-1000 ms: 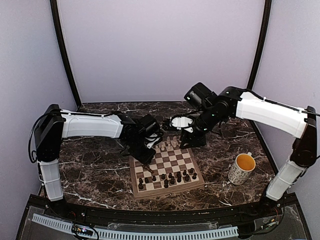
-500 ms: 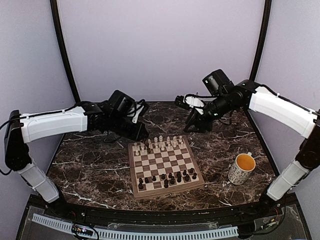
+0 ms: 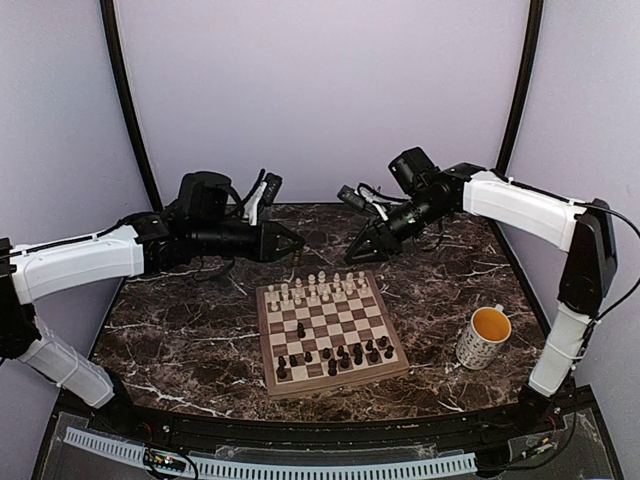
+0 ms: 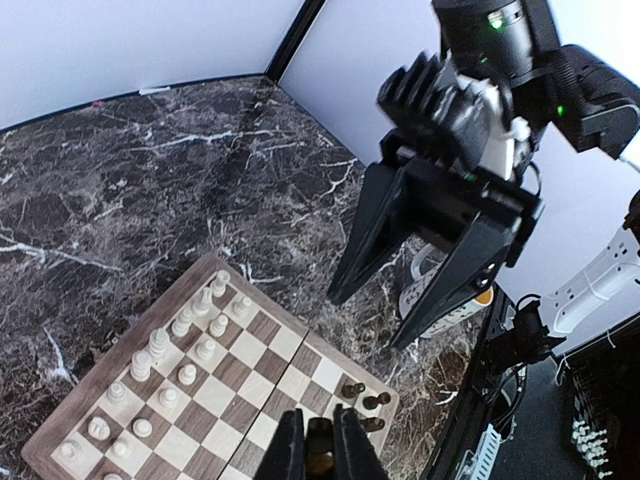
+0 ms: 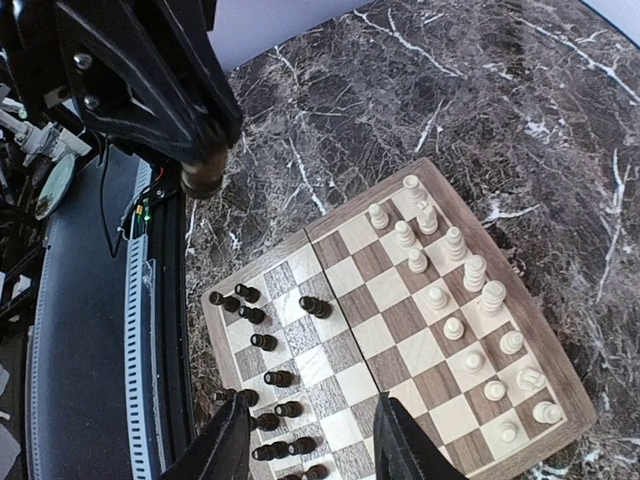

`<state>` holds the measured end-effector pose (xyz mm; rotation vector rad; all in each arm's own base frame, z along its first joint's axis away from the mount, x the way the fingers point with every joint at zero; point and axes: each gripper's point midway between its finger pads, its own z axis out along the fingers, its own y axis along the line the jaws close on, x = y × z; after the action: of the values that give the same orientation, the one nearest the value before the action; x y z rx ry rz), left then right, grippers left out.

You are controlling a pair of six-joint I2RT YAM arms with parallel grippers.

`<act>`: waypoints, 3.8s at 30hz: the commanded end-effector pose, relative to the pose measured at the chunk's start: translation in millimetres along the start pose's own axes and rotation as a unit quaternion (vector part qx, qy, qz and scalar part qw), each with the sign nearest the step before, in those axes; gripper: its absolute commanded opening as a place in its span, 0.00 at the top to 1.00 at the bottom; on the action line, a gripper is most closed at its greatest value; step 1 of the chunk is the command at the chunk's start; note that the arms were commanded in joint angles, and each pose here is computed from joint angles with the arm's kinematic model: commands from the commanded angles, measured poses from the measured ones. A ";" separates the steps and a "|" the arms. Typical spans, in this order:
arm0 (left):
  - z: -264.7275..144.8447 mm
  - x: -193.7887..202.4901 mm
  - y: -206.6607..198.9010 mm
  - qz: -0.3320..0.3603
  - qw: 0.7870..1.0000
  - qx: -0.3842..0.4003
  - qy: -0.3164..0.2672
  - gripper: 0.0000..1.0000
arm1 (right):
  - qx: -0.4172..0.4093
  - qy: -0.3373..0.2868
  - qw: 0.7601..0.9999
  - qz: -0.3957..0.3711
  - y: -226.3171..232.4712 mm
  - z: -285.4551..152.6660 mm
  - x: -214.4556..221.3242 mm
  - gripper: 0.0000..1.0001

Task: Set up the chess pieces on the board
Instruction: Pick up the bishop from the chessboard, then place the bishop on f8.

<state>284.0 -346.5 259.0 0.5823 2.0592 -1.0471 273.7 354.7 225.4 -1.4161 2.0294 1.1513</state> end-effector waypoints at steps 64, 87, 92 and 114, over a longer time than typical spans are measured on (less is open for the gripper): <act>-59.3 -30.8 120.8 0.048 0.987 -0.106 -0.111 1.00 | 0.046 0.239 0.949 -0.201 11.3 174.9 63.9 0.82; -53.7 -27.1 124.4 0.044 0.989 -0.102 -0.100 1.00 | 0.054 0.214 0.945 -0.241 50.8 128.7 42.0 0.97; -52.3 -25.9 124.5 0.043 0.989 -0.100 -0.097 1.00 | 0.024 0.236 0.937 -0.256 78.4 123.9 65.9 0.97; -49.1 -24.1 123.9 0.037 0.991 -0.090 -0.090 1.00 | 0.022 0.305 0.910 -0.282 88.9 158.1 117.7 0.96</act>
<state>359.2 -237.2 224.5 0.4517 1.9652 -0.8109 124.1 423.9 90.3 -2.3489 1.7504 0.4703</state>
